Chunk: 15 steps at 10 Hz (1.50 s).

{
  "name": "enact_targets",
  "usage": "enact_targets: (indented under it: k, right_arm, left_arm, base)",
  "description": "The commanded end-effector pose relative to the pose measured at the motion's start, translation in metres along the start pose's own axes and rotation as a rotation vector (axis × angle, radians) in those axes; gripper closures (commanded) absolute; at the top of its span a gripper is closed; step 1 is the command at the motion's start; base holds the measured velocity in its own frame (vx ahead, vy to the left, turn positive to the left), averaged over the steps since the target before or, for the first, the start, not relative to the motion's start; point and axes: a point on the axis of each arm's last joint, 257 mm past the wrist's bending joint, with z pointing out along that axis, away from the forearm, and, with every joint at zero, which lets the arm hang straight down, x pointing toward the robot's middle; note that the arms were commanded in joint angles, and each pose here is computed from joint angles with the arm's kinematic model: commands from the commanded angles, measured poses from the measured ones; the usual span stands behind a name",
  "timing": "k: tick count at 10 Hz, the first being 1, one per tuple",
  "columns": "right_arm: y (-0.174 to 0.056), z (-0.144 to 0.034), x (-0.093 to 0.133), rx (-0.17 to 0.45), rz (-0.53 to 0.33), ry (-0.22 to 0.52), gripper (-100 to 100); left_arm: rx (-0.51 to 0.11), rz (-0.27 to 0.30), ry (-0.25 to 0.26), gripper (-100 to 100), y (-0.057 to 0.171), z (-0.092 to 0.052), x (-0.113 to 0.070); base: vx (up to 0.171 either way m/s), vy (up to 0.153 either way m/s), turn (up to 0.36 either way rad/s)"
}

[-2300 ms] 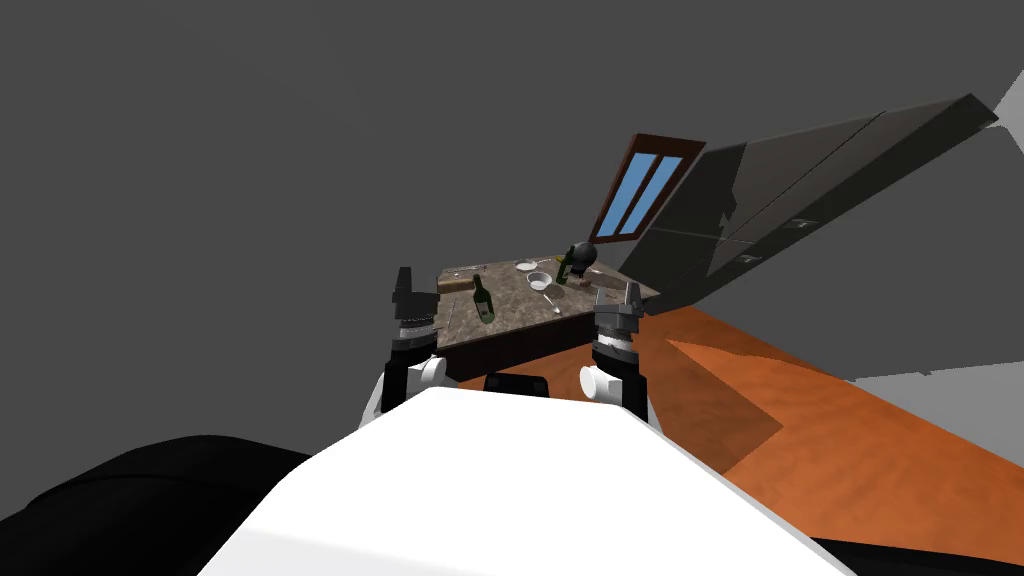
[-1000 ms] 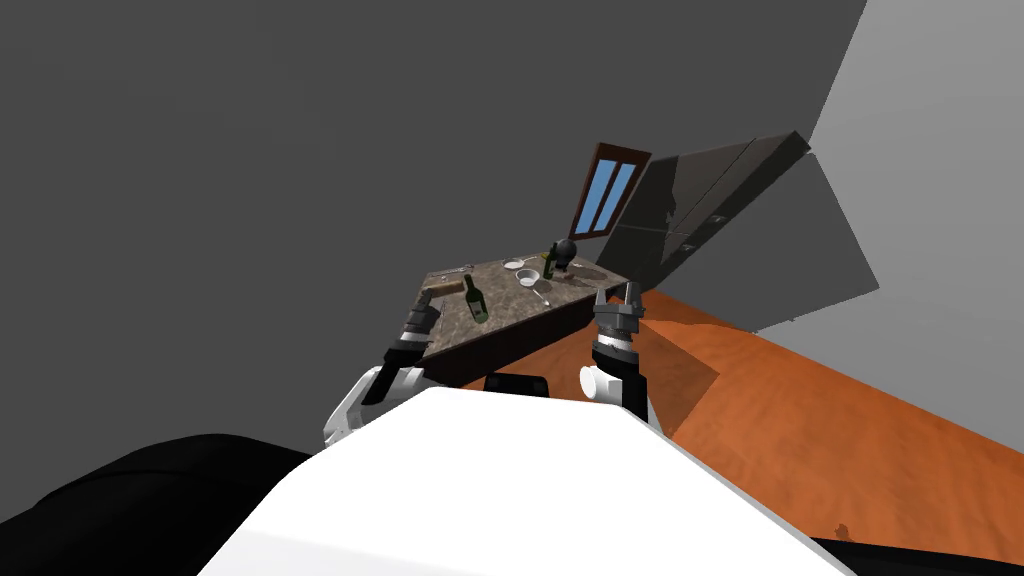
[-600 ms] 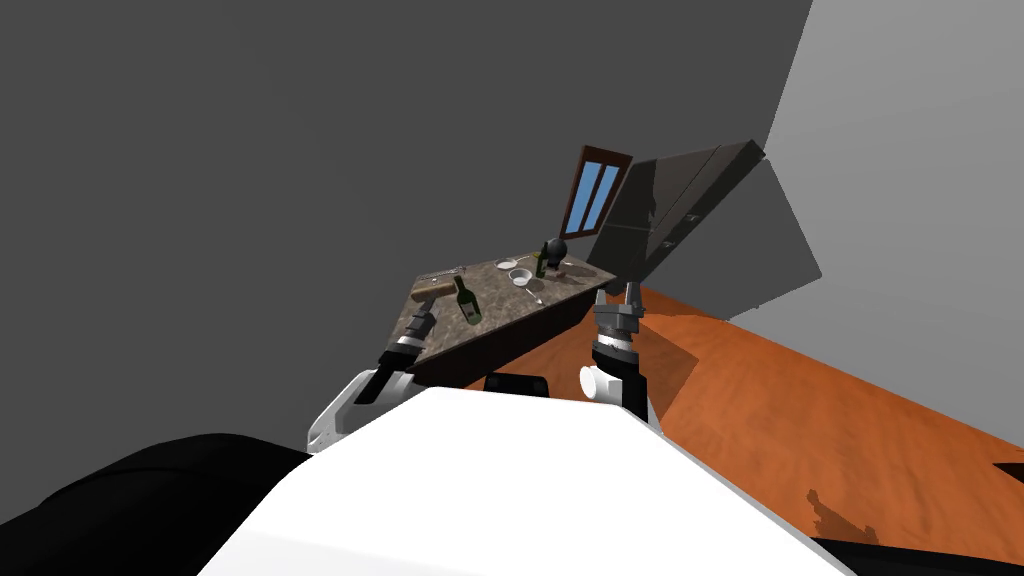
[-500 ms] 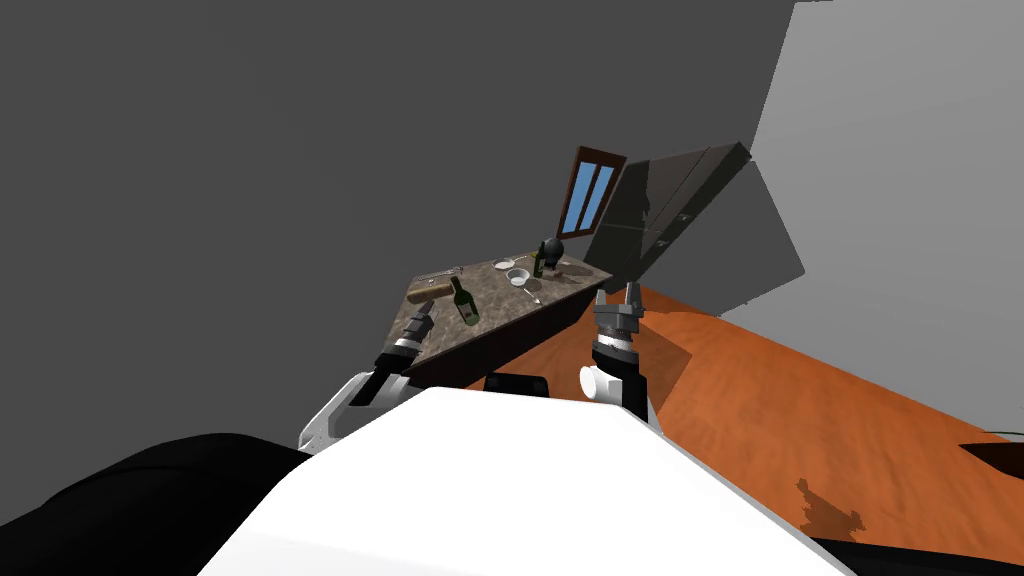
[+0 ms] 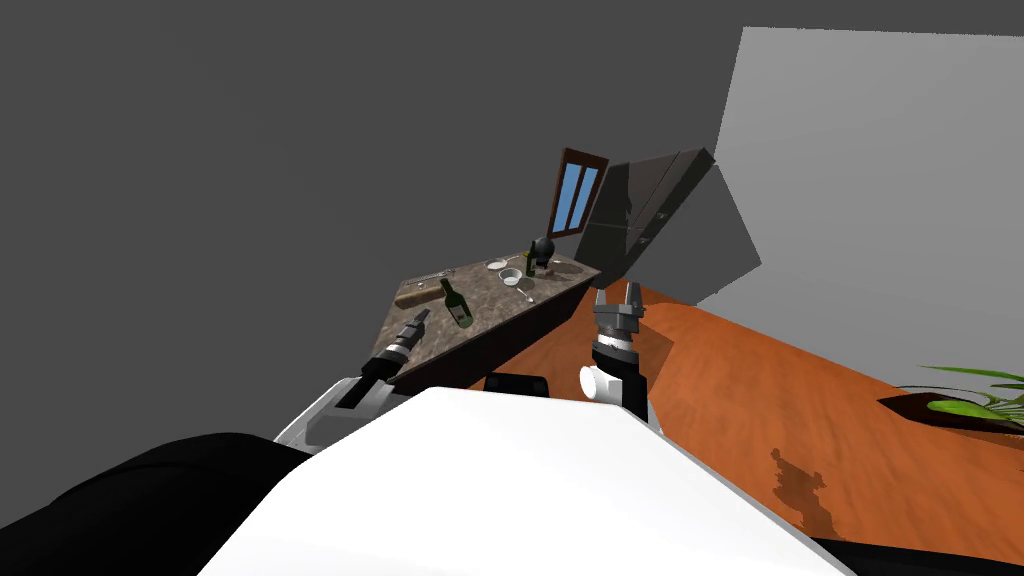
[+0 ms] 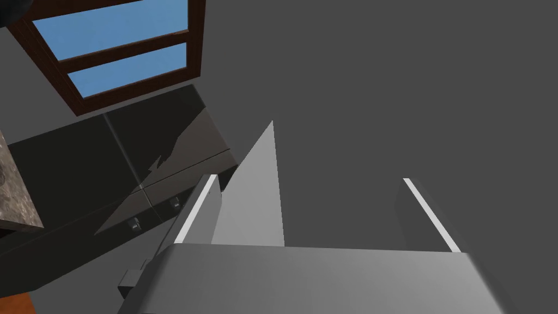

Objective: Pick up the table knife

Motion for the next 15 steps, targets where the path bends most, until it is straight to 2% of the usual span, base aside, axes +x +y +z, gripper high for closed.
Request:
enact_targets:
  k: [1,2,5,6,8,10,14,15]
  right_arm:
    - [0.0,0.0,0.0,0.0,0.0,0.0,0]
    - [0.0,0.0,0.0,0.0,0.0,0.0,0]
    - [0.0,0.0,0.0,0.0,0.0,0.0,0]
    - [0.0,0.0,0.0,0.0,0.0,0.0,0]
    - [0.0,0.0,0.0,0.0,0.0,0.0,0]
    - [0.0,0.0,0.0,0.0,0.0,0.0,0]
    - [0.0,0.0,0.0,0.0,0.0,0.0,0]
    - [0.0,0.0,0.0,0.0,0.0,0.0,0]
  left_arm:
    - [-0.096,0.038,0.006,-100,0.035,-0.01,-0.014]
    - [-0.1,0.046,0.01,-100,0.037,-0.01,-0.015]
    - [-0.295,0.137,0.017,-100,0.104,-0.04,-0.051]
    - [-0.293,0.148,0.023,-100,0.103,-0.039,-0.053]
    - [-0.415,0.221,0.03,-100,0.139,-0.062,-0.082]
    - [-0.42,0.222,0.028,-100,0.141,-0.063,-0.083]
    - [-0.655,0.364,0.036,-100,0.201,-0.12,-0.144]
    - [-0.655,0.366,0.037,-100,0.2,-0.119,-0.144]
  base:
    - [-0.01,-0.009,-0.21]
    - [-0.009,-0.002,-0.047]
    - [-0.004,-0.013,-0.174]
    - [0.003,-0.011,-0.07]
    - [0.01,-0.022,-0.141]
    - [0.008,-0.012,-0.031]
    - [0.031,-0.032,-0.164]
    - [0.045,-0.03,-0.038]
